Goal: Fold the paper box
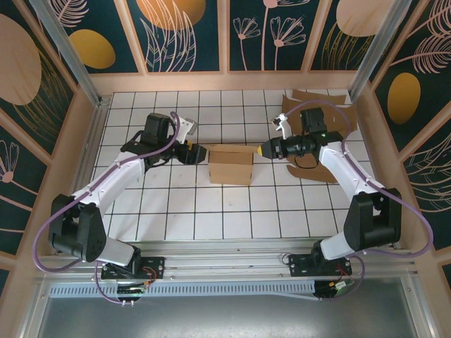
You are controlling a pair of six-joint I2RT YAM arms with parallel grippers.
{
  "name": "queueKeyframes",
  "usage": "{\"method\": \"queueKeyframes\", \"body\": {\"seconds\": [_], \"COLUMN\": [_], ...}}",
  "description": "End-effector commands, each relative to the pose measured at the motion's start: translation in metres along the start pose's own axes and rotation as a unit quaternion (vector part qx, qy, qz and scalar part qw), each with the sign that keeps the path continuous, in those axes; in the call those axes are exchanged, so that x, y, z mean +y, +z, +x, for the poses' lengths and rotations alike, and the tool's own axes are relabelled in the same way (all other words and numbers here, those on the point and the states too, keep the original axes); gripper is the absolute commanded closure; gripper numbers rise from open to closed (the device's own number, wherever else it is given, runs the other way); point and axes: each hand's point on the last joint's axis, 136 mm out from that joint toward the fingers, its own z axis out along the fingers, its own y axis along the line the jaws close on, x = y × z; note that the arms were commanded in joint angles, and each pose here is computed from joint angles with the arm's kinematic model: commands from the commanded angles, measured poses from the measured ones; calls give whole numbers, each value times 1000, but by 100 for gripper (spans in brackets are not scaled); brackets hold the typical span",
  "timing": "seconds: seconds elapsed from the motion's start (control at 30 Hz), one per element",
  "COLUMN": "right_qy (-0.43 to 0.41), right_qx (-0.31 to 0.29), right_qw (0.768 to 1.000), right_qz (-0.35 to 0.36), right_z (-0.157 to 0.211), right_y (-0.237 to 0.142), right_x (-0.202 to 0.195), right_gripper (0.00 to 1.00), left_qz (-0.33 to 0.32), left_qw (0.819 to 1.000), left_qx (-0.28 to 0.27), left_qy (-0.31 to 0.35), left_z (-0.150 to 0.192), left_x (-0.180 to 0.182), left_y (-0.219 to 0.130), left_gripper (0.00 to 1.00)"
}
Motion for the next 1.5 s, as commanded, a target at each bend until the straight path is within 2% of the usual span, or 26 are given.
{"method": "queueKeyframes", "body": {"seconds": [0.0, 0.27, 0.43, 0.6, 0.8, 1.07, 1.33, 1.47], "right_qy": [-14, -18, -11, 8, 12, 25, 73, 108], "right_qx": [-9, -7, -16, -28, -62, -83, -104, -124], "right_qw": [1000, 1000, 1000, 999, 998, 995, 989, 983], "right_qz": [-3, -2, 3, 12, 27, 51, 72, 77], "right_z": [-1, -1, -5, -10, -17, -18, -16, -17], "right_y": [0, 6, 7, 8, 7, 13, 16, 16], "right_x": [5, 9, 9, 9, 19, 24, 15, 13], "right_gripper": [65, 75, 83, 90, 90, 91, 92, 92], "left_qz": [24, 18, 27, 46, 59, 84, 94, 99], "left_qw": [999, 1000, 1000, 999, 998, 994, 992, 991], "left_qx": [-22, -9, -12, -19, -20, -41, -50, -43], "left_qy": [13, 0, -7, -16, -32, -55, -65, -79], "left_z": [-14, -4, -4, -5, 1, -5, -7, 8], "left_x": [-8, -1, -3, -10, -14, -23, -28, -29], "left_y": [-2, 6, 7, 7, 7, 2, 0, 4], "left_gripper": [39, 57, 73, 80, 86, 86, 90, 90]}}
